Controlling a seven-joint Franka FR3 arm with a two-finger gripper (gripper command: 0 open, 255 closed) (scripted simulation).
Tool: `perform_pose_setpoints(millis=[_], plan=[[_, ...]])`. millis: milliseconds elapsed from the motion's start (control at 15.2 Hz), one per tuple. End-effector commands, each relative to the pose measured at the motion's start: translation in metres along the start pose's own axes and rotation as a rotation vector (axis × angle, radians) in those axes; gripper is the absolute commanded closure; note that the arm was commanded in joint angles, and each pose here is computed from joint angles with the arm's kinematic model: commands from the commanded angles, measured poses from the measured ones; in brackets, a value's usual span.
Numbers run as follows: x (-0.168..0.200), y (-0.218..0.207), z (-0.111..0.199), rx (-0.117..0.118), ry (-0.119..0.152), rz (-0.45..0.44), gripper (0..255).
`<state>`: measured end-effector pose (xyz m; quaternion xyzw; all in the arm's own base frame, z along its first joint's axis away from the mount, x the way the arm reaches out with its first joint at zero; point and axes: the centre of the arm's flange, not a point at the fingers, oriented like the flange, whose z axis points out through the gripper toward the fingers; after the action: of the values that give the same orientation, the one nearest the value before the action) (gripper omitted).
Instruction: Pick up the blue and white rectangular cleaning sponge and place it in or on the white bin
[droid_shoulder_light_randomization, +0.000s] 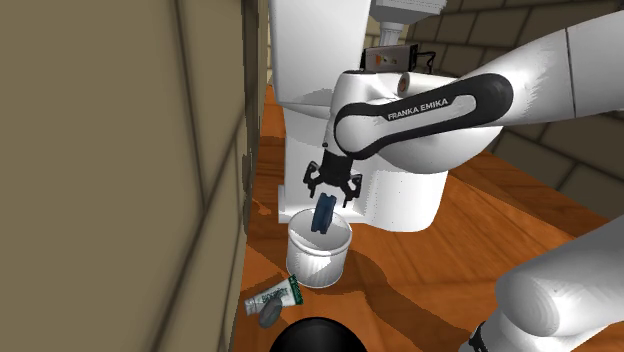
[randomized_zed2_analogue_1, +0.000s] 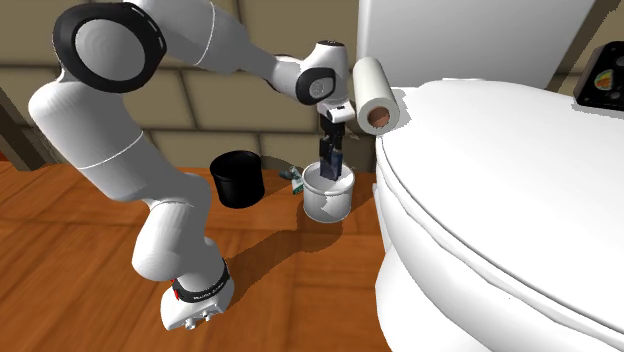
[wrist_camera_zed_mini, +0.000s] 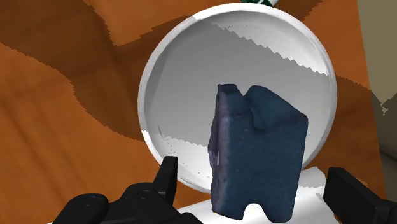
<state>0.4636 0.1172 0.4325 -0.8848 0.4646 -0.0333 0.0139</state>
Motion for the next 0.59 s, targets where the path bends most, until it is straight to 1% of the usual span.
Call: perform_pose_setpoints(millis=[0, 66, 528], plan=[[0.002, 0.000, -0.022, -0.001, -0.001, 0.000, 0], [0.002, 0.000, -0.032, -0.001, -0.001, 0.000, 0], [0.002, 0.000, -0.032, -0.001, -0.001, 0.000, 0]])
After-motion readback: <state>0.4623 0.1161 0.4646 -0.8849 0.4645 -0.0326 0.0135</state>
